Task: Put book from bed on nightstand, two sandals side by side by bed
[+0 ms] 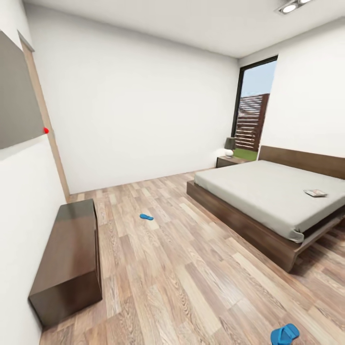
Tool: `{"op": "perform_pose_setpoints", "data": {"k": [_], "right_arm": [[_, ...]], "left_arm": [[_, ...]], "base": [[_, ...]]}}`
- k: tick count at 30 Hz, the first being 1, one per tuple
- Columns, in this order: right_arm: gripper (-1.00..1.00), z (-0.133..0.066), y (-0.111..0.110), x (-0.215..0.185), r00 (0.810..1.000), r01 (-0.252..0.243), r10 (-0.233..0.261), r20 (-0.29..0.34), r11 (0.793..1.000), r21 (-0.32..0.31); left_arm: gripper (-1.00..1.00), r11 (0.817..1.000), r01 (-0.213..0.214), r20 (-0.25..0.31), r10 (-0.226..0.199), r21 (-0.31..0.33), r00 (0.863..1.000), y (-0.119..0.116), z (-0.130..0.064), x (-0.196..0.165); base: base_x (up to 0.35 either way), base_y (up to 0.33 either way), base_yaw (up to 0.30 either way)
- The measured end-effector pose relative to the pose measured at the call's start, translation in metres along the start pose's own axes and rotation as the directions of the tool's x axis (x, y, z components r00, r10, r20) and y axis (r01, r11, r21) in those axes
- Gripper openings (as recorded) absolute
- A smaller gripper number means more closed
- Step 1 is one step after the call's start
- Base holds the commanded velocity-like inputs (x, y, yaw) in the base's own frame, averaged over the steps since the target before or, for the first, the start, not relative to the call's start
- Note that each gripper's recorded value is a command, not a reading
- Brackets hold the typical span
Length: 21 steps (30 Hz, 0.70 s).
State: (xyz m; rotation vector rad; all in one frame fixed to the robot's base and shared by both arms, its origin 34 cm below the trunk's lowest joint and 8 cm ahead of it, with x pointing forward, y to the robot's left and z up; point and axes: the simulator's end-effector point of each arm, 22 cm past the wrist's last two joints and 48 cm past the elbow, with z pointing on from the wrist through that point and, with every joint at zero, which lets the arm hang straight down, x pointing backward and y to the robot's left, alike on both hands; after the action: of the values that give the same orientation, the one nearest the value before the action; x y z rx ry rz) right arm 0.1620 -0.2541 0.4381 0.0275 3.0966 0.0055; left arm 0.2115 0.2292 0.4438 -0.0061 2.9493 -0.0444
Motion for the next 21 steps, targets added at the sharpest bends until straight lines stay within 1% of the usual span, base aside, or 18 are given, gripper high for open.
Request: {"op": "perform_pose_setpoints", "data": {"k": [10,21], "right_arm": [[1.0,0.0,0.0006,-0.0005,1.0,0.0,0.0,0.002,1.0,-0.001],[1.0,-0.0001,0.0009,-0.0029,1.0,0.001,-0.001,0.008,1.0,-0.001]], "left_arm": [[1.0,1.0,0.002,0.005,-0.002,0.012,1.0,-0.0095,0.0,-0.0022],[1.0,1.0,0.003,0.008,-0.003,0.012,1.0,-0.0098,-0.0001,-0.0027]], "base": [[0.0,0.0,-0.3],[0.0,0.0,-0.3]]}}
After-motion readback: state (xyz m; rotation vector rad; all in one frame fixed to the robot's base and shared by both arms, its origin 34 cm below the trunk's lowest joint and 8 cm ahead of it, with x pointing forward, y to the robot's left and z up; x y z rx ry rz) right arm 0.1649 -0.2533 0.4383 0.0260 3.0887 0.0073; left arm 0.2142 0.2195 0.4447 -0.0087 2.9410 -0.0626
